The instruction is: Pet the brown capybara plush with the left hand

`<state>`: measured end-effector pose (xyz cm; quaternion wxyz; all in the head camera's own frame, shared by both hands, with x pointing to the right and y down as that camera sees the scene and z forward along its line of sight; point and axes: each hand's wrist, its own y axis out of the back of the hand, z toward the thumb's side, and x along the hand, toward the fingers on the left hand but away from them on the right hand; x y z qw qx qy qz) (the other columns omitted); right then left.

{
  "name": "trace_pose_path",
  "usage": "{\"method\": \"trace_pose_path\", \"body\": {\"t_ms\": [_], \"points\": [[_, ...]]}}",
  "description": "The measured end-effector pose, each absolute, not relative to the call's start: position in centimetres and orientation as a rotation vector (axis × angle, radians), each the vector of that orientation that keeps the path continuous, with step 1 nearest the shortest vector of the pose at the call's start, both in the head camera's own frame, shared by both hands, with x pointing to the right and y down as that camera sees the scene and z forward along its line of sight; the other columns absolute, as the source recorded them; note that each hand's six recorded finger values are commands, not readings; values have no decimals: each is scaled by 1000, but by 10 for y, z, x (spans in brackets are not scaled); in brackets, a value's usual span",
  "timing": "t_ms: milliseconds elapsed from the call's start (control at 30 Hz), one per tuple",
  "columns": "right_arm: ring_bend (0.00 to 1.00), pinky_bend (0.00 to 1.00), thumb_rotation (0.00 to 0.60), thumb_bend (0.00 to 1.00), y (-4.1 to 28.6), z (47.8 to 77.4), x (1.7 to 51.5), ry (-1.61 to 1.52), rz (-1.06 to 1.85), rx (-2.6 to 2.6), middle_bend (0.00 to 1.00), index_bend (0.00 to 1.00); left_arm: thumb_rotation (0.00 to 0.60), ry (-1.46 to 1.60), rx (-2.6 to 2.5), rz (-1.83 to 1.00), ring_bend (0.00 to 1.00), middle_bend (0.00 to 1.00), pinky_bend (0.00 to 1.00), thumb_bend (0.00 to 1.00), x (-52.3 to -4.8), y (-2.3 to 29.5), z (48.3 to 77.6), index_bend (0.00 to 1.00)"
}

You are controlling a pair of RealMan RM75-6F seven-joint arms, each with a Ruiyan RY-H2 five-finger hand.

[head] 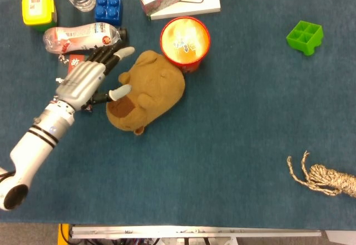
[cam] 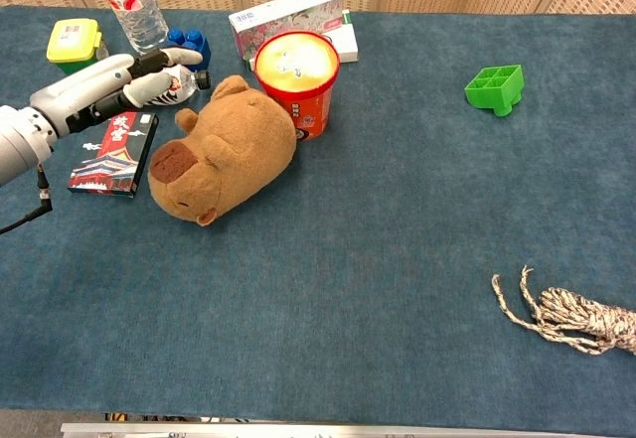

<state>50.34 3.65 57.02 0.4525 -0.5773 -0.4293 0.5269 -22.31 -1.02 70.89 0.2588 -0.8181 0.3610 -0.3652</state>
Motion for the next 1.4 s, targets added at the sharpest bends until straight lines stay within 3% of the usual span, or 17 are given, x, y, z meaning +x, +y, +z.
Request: {"method": "trace_pose_path", "body": {"t_ms": [533, 900, 1400], "points": [[194, 199, 600, 192, 40, 569, 508, -1071, 1317, -1418, 333, 270, 17, 901, -2225, -924, 0, 0, 0, 72, -196, -19, 724, 0], [194, 199, 600, 192, 41, 572, 509, -1070, 1323, -1424, 333, 270, 70, 847, -2278, -805, 0, 0, 0, 72, -192, -10, 728, 0], [194, 199, 600, 192, 42, 572, 509, -1067, 1332, -1423, 333, 270, 84, 809, -2294, -771, 0, 0, 0, 72, -192, 0, 740, 0]]}}
